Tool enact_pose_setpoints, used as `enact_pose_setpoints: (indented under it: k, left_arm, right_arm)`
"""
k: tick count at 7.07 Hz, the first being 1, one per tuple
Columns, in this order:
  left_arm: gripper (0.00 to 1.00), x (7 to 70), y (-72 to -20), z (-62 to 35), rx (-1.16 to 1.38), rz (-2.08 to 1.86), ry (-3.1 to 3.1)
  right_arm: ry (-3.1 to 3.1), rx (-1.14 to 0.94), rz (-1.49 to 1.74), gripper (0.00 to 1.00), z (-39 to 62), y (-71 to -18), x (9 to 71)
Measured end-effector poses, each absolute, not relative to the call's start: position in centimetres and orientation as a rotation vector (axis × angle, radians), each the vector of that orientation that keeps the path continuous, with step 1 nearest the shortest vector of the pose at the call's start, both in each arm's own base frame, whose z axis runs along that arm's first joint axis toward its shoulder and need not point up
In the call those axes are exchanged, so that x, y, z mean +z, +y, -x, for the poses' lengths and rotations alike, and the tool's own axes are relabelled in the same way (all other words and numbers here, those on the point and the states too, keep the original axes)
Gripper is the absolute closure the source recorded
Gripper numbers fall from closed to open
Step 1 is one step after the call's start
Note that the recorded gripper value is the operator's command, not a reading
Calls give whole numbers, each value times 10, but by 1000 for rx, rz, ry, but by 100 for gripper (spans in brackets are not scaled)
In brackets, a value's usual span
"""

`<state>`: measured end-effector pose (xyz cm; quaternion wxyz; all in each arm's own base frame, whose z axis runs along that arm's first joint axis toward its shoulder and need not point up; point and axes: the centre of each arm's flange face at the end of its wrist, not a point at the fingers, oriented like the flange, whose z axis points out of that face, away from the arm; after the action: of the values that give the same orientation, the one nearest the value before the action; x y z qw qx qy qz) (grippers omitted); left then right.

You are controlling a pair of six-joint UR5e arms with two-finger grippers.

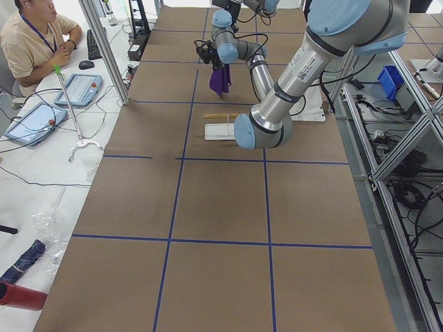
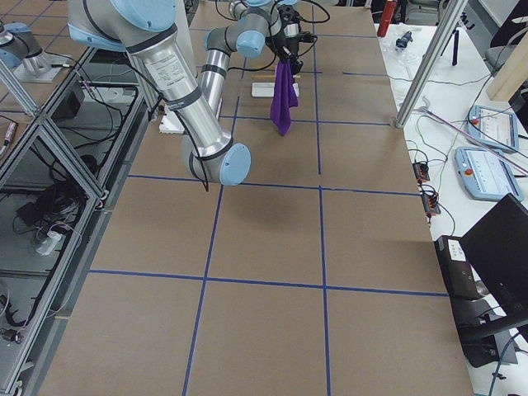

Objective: Hang towel on rack

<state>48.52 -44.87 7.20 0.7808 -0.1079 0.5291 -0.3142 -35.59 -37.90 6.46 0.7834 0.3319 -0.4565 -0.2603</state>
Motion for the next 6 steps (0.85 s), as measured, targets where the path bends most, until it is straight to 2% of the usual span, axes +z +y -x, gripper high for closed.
enact_pose_setpoints:
  k: [3,6]
  left_arm:
    - [100,99,-428,-448,-617,185,1163]
    - [100,151,-407,-399,-423,37,1142]
  right_arm:
    - [-982,-535,-618,0,358,-383,84]
    - [-755,-522,-462,0,343,-426,171]
